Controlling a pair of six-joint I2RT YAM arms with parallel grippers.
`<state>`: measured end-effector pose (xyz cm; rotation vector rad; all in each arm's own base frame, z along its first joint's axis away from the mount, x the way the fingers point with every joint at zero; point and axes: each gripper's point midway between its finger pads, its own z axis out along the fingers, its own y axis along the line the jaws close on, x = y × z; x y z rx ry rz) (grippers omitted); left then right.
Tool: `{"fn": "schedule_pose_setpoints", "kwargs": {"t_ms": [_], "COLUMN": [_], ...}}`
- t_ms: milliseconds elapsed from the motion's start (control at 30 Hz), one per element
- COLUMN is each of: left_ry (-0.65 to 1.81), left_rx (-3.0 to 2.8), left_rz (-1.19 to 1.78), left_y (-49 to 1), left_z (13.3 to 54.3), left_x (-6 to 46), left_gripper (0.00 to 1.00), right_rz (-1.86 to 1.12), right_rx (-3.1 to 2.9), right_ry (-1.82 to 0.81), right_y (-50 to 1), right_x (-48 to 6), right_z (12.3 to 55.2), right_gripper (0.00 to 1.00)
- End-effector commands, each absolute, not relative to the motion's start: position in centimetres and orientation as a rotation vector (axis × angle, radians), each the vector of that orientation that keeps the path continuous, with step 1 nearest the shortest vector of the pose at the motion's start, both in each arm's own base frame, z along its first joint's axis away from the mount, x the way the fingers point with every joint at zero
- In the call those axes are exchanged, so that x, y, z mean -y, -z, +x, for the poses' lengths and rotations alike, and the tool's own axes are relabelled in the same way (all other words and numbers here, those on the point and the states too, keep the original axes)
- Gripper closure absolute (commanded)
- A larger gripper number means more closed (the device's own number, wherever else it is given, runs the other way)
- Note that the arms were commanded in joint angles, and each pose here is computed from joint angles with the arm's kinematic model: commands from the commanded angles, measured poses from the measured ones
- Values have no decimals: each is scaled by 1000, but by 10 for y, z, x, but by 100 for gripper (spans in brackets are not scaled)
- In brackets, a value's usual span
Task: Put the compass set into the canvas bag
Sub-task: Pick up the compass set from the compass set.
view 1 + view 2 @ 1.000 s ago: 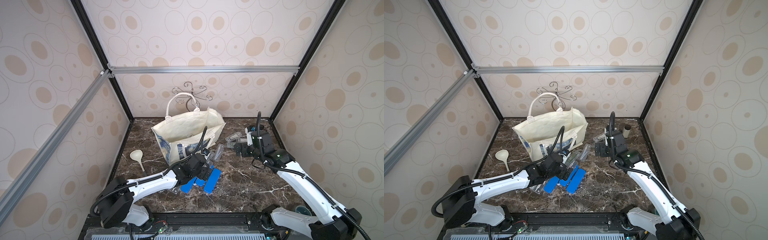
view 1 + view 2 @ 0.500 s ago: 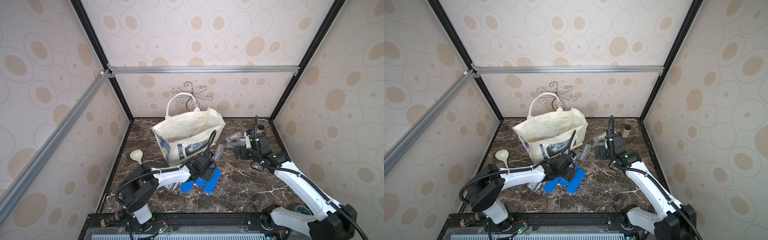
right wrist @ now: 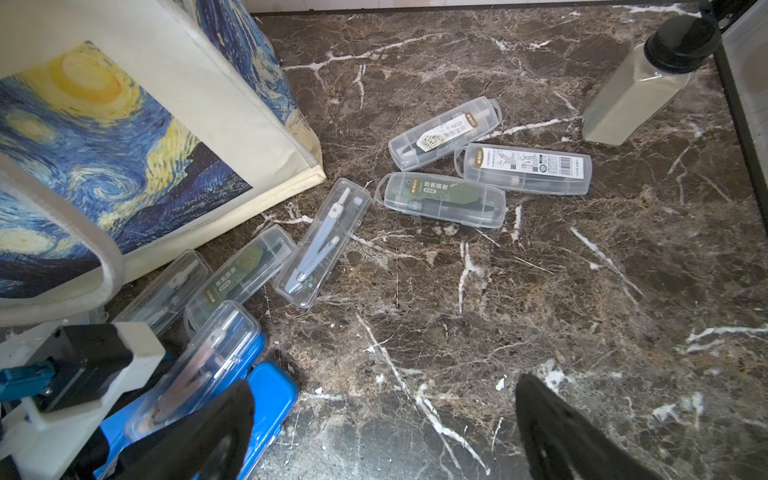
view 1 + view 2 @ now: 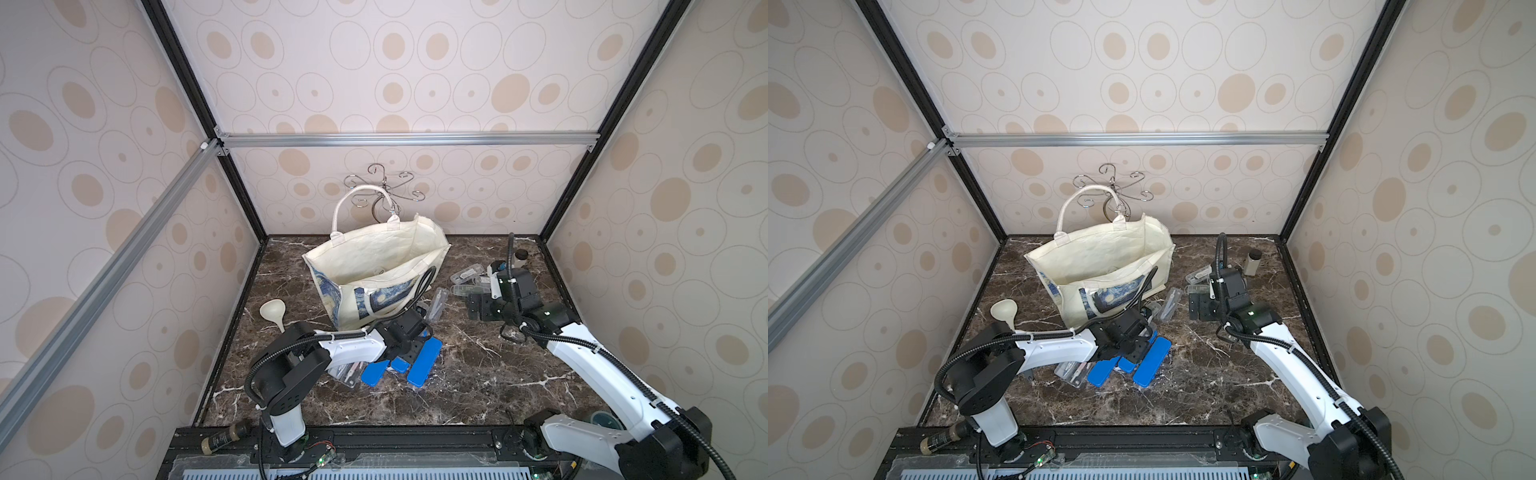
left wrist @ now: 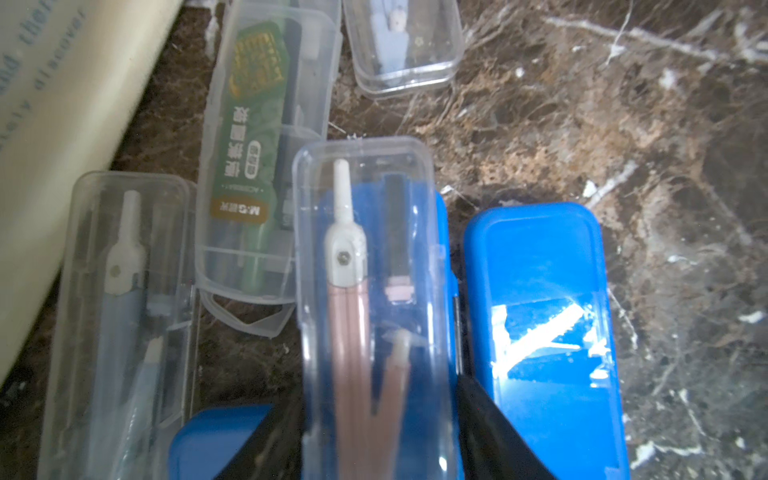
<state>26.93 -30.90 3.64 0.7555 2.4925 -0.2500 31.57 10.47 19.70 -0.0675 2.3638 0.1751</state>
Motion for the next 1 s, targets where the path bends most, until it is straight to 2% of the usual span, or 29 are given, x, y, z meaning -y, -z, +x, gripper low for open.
{"fn": "schedule_pose_setpoints", "kwargs": {"t_ms": [0,233,800,967], "left_ry": [274,288,423,484], "left_rx": [-2492,-2461,-2169,-2064], "left_rz": [733,732,895,929], "left_y": [-40,-45,-109,-143], "left_z": [273,274,266,268], "left_x": [312,313,354,374], "left_gripper": [52,67,70,70], "right_rz": [-45,-42,-17,-3], "right_rx": [-2372,-2373,-2364,-2373], "right_ry": [-188,-191,-160,-113], "right_y": [-193,-192,-191,-187], "right_x": [-104,-104,-97,-90], "right_z": [315,315,313,314], "right_gripper": [0,0,0,0]}}
